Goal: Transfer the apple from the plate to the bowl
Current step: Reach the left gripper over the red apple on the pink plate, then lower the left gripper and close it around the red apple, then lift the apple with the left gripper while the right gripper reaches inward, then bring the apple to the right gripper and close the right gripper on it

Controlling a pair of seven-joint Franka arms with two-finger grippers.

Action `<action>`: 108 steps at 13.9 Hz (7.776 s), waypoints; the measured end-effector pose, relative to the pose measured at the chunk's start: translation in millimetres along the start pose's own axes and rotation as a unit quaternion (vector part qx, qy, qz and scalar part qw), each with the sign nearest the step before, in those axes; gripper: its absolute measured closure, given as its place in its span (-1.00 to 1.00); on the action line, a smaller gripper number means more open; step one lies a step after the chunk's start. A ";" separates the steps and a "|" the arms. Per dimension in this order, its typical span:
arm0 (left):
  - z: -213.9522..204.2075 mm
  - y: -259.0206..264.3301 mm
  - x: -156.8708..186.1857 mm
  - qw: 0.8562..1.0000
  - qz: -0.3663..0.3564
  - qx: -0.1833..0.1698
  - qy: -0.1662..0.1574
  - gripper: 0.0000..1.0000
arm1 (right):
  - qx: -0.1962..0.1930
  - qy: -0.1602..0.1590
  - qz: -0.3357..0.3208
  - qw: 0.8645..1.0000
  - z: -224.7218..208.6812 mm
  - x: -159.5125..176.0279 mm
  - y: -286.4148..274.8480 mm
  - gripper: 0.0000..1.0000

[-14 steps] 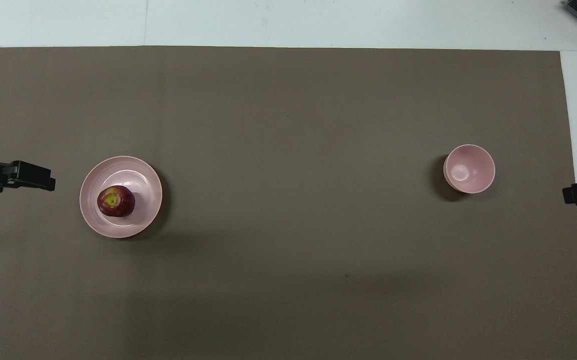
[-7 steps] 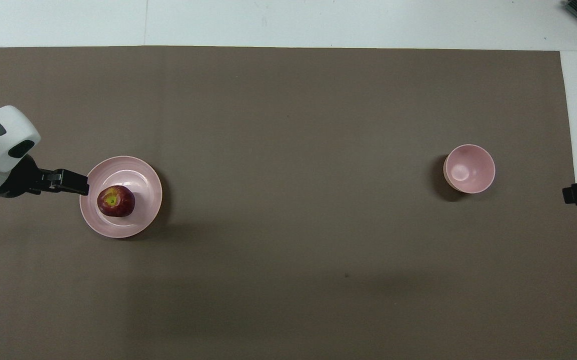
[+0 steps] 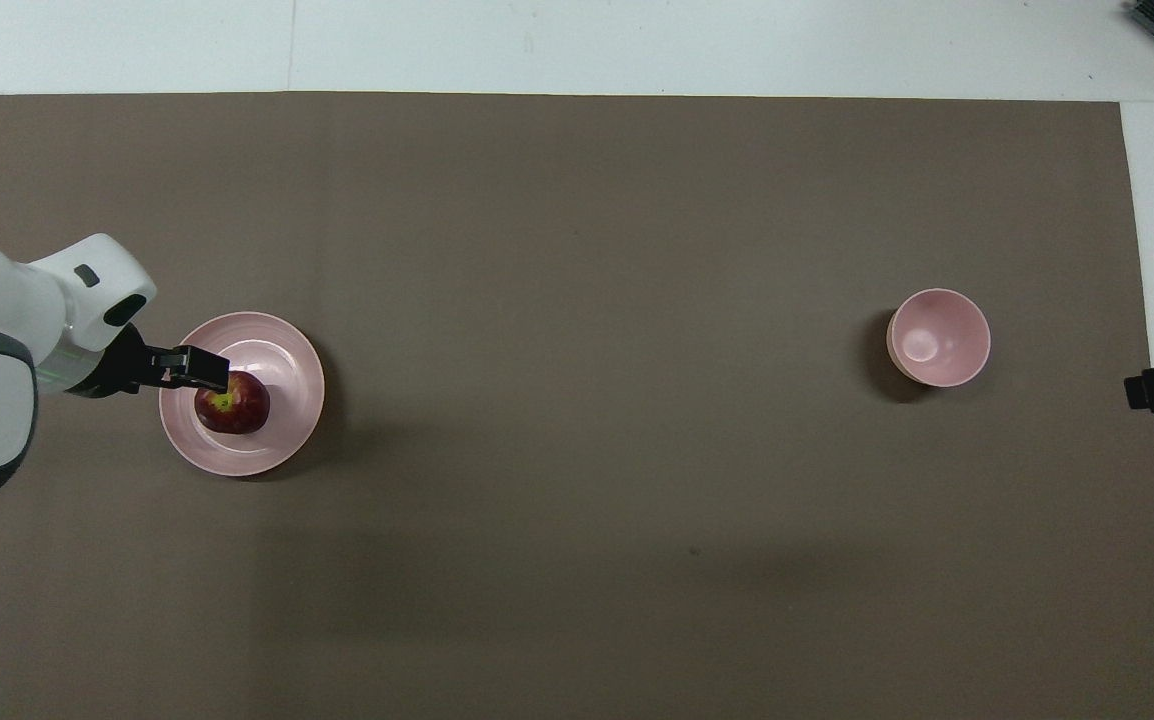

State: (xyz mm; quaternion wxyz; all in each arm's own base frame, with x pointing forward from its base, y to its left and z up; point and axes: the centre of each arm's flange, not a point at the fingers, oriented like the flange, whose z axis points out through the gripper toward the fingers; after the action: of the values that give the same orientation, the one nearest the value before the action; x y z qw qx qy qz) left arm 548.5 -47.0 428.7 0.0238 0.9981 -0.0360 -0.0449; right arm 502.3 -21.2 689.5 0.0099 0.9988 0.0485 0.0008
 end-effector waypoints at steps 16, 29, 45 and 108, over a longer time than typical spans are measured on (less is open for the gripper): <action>97.2 -2.3 -10.1 1.000 -0.011 0.003 -0.008 -1.00 | 0.000 -0.004 -0.008 1.000 3.5 1.3 -8.4 -1.00; 98.5 -1.1 -7.0 0.998 -0.063 0.003 0.005 -0.54 | 0.001 -0.004 -0.008 1.000 4.0 1.2 -8.6 -1.00; -103.0 -34.2 37.5 0.993 -0.111 -0.030 0.015 -0.54 | 0.181 -0.007 0.016 0.983 73.9 16.7 -20.3 -1.00; -60.4 256.3 -37.6 0.537 -0.512 -0.415 -0.526 -0.54 | 0.597 0.006 0.219 0.772 160.1 6.6 -275.1 -0.62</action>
State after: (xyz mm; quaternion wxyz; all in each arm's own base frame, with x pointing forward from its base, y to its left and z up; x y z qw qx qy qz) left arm 498.9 -296.9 505.1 0.3853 0.5208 0.4981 -0.5764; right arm 482.7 250.0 524.1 -0.5888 0.7875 -0.1809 -0.0199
